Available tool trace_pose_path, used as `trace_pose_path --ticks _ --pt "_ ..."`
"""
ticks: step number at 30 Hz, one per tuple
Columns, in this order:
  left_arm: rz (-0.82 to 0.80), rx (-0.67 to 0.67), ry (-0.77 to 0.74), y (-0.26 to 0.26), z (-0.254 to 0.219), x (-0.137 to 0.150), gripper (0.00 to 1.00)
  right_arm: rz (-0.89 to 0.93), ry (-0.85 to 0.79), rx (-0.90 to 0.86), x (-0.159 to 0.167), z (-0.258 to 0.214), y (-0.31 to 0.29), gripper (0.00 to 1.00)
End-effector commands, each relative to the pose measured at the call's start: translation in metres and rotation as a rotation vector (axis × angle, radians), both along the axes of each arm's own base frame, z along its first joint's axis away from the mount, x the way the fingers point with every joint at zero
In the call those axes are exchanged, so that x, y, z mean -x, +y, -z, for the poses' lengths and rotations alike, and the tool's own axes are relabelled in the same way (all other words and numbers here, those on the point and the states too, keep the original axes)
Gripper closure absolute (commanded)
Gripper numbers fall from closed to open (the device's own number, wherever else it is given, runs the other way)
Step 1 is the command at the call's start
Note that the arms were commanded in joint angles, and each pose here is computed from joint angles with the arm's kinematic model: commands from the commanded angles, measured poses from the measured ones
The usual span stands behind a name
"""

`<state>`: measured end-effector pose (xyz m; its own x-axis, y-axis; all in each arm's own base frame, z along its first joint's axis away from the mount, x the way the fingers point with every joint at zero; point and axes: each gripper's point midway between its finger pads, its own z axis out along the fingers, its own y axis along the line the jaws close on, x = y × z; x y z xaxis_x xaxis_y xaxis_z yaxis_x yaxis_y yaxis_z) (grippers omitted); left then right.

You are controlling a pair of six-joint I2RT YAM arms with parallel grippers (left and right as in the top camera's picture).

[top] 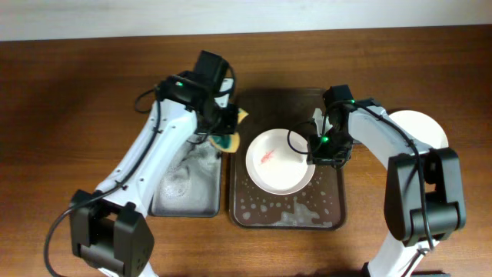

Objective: Clean dirty plates on tray and stack at the side
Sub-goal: 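Lift the plate with right gripper toward the sponge in left gripper, then scrub the held plate's stain with the sponge in the left gripper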

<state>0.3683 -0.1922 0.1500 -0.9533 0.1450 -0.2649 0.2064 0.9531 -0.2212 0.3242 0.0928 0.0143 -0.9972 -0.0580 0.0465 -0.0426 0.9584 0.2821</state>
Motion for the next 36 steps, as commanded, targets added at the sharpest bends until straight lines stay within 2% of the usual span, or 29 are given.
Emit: trace_pose_path --ticks 1,3,6,10,11,12,14,16,18,20,22,24,25,27,28,31,32,36 --pt "0.042 0.044 -0.022 -0.032 0.001 0.001 1.00 0.046 0.025 0.018 -0.001 0.011 -0.004 0.82" --pt "0.048 0.055 0.003 -0.046 0.019 0.000 1.00 0.051 0.011 0.020 -0.005 0.013 -0.004 0.96" --pt "0.026 0.069 0.103 -0.075 0.058 0.009 1.00 0.132 0.018 0.097 -0.007 0.016 -0.016 0.96" --pt "0.003 0.086 0.211 -0.110 0.112 0.021 1.00 0.138 0.010 0.107 -0.009 0.017 -0.017 0.96" --pt "-0.011 0.106 0.236 -0.120 0.124 0.023 1.00 0.138 0.015 0.104 -0.008 0.017 -0.017 0.96" --pt "0.018 0.183 0.288 -0.141 0.138 0.029 1.00 0.137 0.020 0.105 -0.007 0.016 -0.017 0.96" --pt "-0.027 0.166 0.355 -0.141 0.166 0.035 1.00 0.137 0.027 0.106 -0.005 0.016 -0.017 0.96" --pt "-0.017 0.086 0.376 -0.127 0.192 0.040 1.00 0.137 0.033 0.107 -0.003 0.016 -0.017 0.96" --pt "-0.090 -0.213 0.330 -0.068 0.208 0.040 1.00 0.137 0.034 0.107 -0.003 0.016 -0.017 0.96" --pt "-0.152 -0.413 0.312 -0.020 0.197 0.034 1.00 0.137 0.038 0.108 -0.002 0.016 -0.017 0.96" --pt "-0.207 -0.507 0.286 0.007 0.173 0.017 1.00 0.137 0.044 0.110 -0.001 0.016 -0.018 0.96" --pt "-0.239 -0.528 0.260 0.018 0.151 0.001 1.00 0.136 0.045 0.110 0.000 0.016 -0.018 0.96" --pt "-0.243 -0.495 0.257 0.012 0.149 -0.003 1.00 0.136 0.045 0.110 0.000 0.016 -0.018 0.96" --pt "-0.222 -0.325 0.312 -0.023 0.160 0.002 1.00 0.136 0.045 0.110 0.000 0.016 -0.018 0.96" --pt "-0.176 -0.150 0.357 -0.063 0.168 0.010 1.00 0.137 0.045 0.110 0.000 0.016 -0.018 0.96" --pt "-0.060 0.096 0.427 -0.127 0.174 0.035 1.00 0.137 0.045 0.110 0.000 0.016 -0.018 0.96" --pt "0.007 0.178 0.451 -0.155 0.174 0.052 1.00 0.137 0.045 0.110 0.000 0.016 -0.018 0.96" --pt "0.120 0.314 0.523 -0.197 0.159 0.083 1.00 0.137 0.045 0.110 0.000 0.016 -0.018 0.96"
